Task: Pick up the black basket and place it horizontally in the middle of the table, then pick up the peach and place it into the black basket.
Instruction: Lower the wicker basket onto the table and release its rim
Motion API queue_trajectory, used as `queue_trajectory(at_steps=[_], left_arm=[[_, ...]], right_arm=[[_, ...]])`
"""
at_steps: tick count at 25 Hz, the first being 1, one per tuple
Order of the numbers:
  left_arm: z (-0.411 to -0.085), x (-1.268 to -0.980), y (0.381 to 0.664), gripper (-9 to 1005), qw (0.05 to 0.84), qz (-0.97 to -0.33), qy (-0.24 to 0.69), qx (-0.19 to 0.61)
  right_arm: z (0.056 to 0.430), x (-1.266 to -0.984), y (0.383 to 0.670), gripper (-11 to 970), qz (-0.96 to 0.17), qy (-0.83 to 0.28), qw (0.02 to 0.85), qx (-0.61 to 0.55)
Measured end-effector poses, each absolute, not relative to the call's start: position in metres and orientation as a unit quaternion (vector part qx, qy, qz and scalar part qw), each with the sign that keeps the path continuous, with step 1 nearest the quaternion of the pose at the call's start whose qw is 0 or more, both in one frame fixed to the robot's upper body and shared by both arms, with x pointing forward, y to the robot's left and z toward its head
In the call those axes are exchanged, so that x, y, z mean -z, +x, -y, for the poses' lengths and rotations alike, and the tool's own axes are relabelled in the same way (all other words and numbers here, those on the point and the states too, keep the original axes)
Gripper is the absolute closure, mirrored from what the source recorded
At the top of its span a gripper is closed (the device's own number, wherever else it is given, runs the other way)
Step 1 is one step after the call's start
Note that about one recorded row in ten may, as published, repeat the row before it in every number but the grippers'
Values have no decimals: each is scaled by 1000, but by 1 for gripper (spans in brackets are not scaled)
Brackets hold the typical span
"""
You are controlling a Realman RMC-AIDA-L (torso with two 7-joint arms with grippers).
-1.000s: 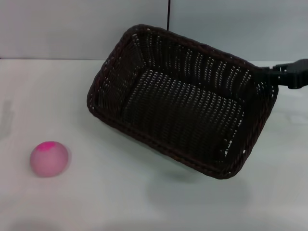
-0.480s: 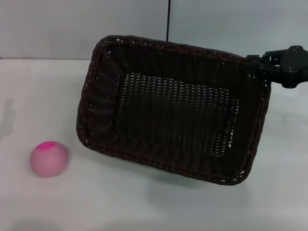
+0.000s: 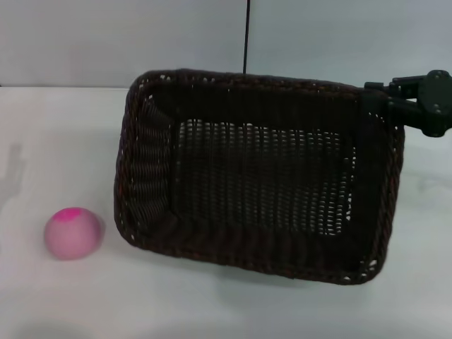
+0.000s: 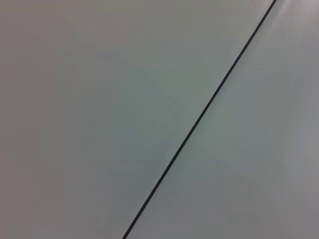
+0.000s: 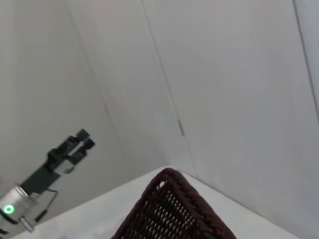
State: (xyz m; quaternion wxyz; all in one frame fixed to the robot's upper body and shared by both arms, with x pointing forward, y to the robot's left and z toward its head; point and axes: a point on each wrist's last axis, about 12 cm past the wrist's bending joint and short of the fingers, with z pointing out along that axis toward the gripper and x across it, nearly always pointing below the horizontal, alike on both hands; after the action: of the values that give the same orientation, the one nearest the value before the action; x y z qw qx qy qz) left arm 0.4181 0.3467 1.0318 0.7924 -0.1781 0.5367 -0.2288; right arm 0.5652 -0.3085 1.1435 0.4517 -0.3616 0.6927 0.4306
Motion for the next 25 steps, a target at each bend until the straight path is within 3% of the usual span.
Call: queue_trajectory(at_steps=[11,25], left_arm=[[-346,-1031,423,318,789,-542,-179,229],[-344,-1031,428,324,785,-546,-175,234]], right_arm=[[332,-1140,552,768,-687,-353,457,-441],[309,-1128,549,768,-675,-398,421,-457]])
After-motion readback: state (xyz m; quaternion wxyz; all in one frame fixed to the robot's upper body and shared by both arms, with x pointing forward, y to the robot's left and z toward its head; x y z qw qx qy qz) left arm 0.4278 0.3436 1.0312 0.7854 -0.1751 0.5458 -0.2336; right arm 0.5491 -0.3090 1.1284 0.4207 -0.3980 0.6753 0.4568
